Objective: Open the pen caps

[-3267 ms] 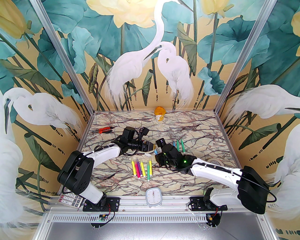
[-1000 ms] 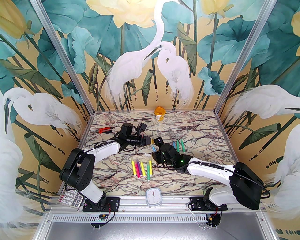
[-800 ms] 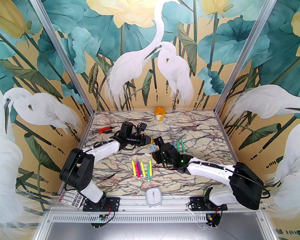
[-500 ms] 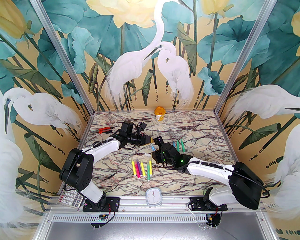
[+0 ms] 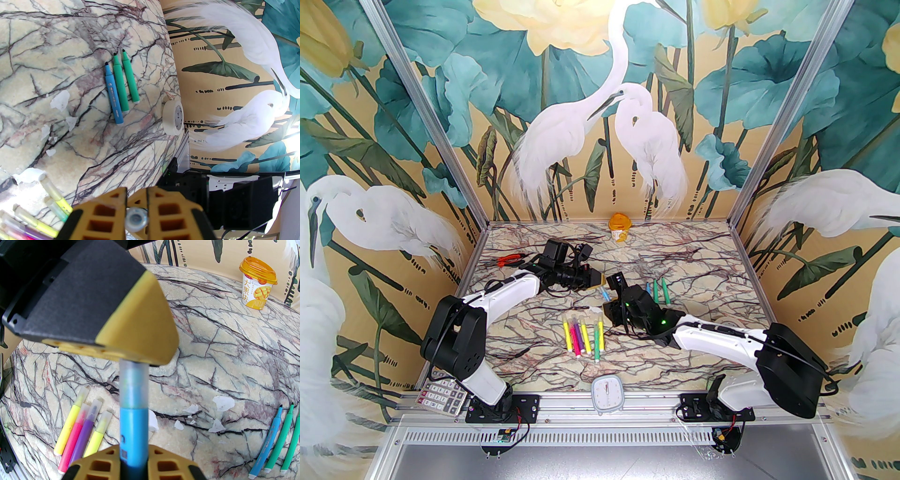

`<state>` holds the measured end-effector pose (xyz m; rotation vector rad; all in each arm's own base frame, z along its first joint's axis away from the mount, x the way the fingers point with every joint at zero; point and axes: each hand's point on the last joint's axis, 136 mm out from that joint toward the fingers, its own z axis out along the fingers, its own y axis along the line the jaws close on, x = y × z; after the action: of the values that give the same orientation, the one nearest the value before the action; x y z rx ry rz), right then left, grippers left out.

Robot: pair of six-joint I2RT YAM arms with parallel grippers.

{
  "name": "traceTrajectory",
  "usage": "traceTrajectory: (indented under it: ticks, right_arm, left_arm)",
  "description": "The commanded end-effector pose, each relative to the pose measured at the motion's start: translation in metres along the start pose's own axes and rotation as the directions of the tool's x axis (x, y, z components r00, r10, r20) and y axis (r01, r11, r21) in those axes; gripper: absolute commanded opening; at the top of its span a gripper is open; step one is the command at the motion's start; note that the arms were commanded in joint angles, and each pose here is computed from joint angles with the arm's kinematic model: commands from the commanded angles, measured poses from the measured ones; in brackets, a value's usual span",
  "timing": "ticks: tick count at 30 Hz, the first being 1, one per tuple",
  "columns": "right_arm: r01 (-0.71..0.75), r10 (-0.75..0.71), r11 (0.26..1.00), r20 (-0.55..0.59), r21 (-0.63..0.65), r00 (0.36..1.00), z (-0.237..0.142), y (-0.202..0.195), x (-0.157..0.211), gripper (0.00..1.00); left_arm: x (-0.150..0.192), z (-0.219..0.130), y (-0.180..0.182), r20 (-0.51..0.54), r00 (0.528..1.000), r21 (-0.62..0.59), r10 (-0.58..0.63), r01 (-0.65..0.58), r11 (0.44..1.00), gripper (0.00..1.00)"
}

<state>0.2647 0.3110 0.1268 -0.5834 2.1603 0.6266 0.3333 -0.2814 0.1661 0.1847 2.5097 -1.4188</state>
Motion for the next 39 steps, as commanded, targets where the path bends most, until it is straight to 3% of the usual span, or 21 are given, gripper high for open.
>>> traceTrajectory:
  ticks: [1, 9, 13, 21, 29, 34, 39]
  right_arm:
    - [0.032, -0.019, 0.998, -0.238, 0.05, 0.971, -0.003, -0.017, 0.071, 0.0]
    - [0.034, -0.019, 0.998, -0.248, 0.059, 0.969, -0.001, -0.018, 0.073, 0.0]
    - [0.03, -0.005, 0.994, -0.241, 0.103, 0.971, 0.001, -0.026, 0.07, 0.0]
    - [-0.063, 0.121, 0.965, -0.219, 0.254, 0.968, 0.011, -0.064, 0.063, 0.0]
    - [-0.14, 0.215, 0.925, -0.182, 0.355, 0.959, 0.017, -0.095, 0.05, 0.0]
    - [-0.181, 0.268, 0.892, -0.162, 0.413, 0.95, 0.019, -0.117, 0.048, 0.0]
    - [-0.189, 0.289, 0.874, -0.167, 0.448, 0.943, 0.023, -0.131, 0.049, 0.01]
  left_arm:
    - [-0.085, -0.047, 0.047, 0.309, 0.948, -0.212, 0.069, -0.002, 0.977, 0.0]
    - [-0.091, -0.065, 0.052, 0.33, 0.942, -0.223, 0.063, 0.014, 0.975, 0.0]
    - [-0.084, -0.07, 0.064, 0.293, 0.952, -0.307, 0.089, 0.006, 0.952, 0.0]
    - [-0.052, -0.091, 0.117, 0.223, 0.969, -0.569, 0.105, 0.042, 0.821, 0.0]
    - [-0.03, -0.106, 0.152, 0.182, 0.979, -0.705, 0.089, 0.067, 0.706, 0.0]
    - [-0.03, -0.095, 0.148, 0.146, 0.987, -0.669, 0.074, 0.043, 0.742, 0.0]
    - [-0.029, -0.089, 0.153, 0.1, 0.994, -0.679, 0.054, 0.029, 0.734, 0.0]
